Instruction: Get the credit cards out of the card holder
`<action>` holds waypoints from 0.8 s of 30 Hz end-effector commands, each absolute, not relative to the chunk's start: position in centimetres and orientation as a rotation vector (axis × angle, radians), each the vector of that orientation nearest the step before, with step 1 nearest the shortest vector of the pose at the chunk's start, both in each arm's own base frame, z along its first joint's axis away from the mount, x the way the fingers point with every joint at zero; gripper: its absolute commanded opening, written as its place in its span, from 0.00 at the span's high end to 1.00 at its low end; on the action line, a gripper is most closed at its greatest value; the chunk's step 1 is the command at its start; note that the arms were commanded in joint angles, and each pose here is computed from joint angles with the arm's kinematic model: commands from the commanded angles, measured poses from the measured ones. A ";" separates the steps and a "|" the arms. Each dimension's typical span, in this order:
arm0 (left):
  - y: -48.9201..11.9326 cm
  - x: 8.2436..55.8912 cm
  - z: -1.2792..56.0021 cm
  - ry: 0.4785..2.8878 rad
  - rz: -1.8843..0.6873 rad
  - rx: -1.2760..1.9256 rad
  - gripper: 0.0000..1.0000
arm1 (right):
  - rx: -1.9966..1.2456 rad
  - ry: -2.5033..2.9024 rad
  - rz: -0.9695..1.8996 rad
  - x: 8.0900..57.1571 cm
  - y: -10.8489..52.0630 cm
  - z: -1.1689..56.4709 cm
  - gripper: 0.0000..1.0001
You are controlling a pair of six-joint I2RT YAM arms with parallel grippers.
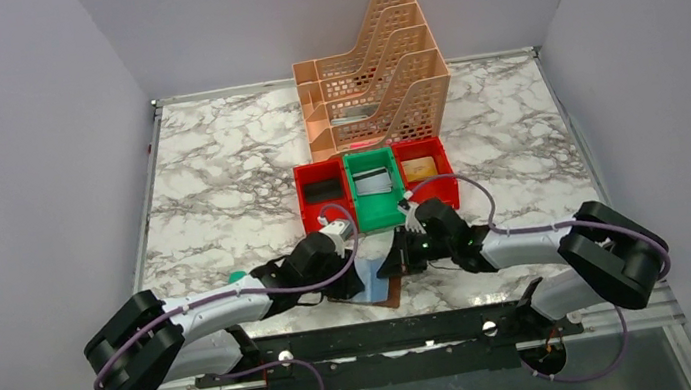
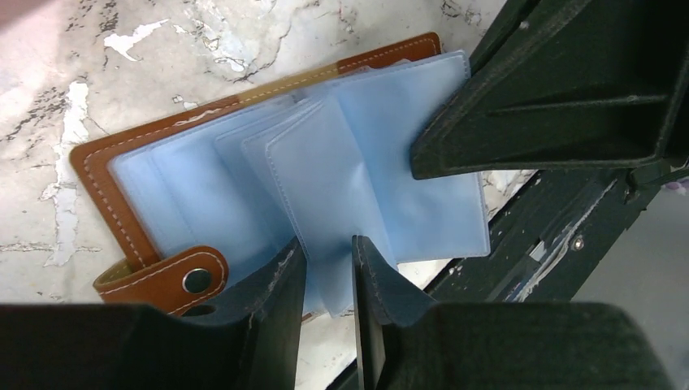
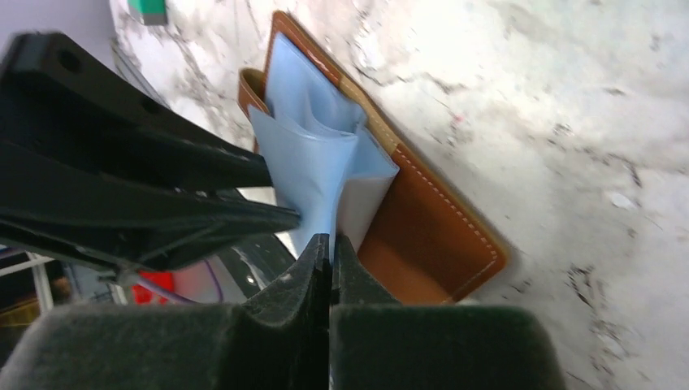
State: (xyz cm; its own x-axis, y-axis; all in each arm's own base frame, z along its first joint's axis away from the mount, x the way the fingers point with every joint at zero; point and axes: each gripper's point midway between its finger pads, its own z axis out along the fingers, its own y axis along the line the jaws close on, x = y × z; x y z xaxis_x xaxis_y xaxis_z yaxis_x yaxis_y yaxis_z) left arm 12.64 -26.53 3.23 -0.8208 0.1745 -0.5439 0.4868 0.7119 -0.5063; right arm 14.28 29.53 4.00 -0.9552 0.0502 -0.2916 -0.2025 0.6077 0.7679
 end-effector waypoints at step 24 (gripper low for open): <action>-23.4 14.1 7.5 2.361 -0.764 0.381 0.26 | -0.781 2.555 1.009 15.0 29.2 5.6 0.99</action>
